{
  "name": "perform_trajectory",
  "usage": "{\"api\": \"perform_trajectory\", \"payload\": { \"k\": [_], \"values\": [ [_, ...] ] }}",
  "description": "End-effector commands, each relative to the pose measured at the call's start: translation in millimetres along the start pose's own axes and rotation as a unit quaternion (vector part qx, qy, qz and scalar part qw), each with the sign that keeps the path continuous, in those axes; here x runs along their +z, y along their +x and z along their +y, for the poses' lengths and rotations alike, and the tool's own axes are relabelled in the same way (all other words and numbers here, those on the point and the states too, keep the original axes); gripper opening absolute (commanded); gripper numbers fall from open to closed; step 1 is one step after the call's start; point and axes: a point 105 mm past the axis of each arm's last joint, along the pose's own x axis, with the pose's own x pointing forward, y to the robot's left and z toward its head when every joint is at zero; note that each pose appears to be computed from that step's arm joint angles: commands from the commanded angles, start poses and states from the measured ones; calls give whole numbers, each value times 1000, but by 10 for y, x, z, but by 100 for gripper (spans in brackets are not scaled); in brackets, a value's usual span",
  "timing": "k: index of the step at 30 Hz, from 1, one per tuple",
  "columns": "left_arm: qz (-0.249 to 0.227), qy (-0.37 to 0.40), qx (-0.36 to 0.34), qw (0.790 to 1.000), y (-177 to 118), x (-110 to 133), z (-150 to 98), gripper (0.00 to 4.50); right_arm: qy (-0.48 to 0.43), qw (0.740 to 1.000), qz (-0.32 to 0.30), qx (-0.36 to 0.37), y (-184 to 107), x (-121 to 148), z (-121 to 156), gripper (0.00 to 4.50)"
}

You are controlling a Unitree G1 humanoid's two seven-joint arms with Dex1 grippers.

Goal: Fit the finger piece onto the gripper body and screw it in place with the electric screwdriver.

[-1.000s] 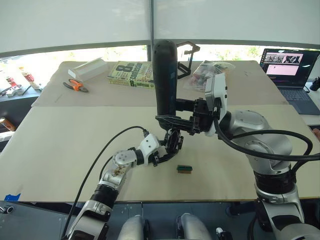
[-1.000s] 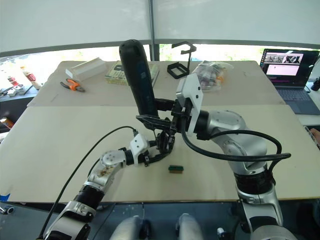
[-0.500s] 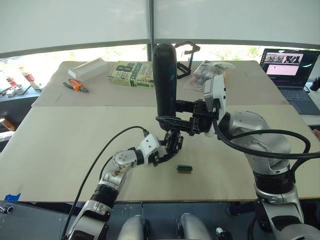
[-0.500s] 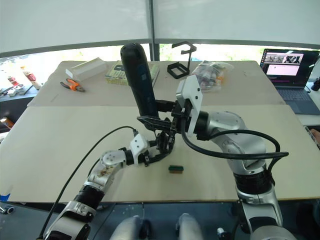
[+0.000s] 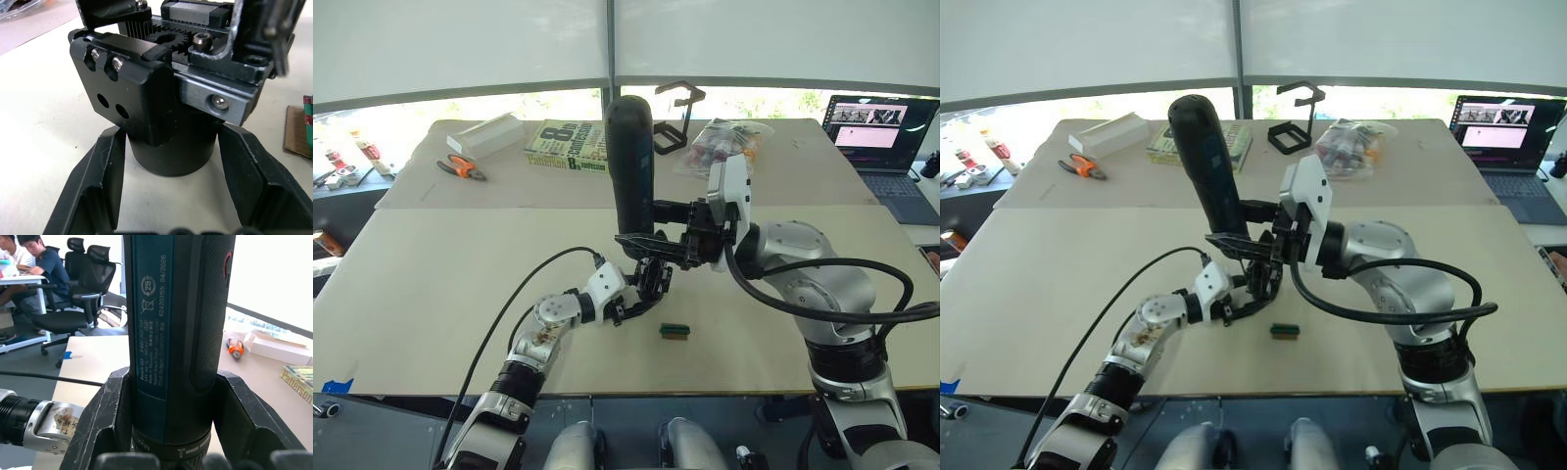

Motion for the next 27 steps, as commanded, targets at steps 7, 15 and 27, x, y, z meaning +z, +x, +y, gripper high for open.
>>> {"api": "perform_trajectory", "payload": {
  "k": [7, 15, 27],
  "values": [
    [-18, 16, -6, 1000, 31, 133, -1, 230, -43, 998, -35, 3, -14, 258, -14, 192],
    [-17, 18, -7, 1000, 28, 131, 7, 230, -49, 998, -42, 14, -19, 374, 27, 192],
    [-17, 19, -7, 1000, 23, 146, 8, 230, -47, 998, -42, 9, 3, 320, 12, 192]
  ]
}}
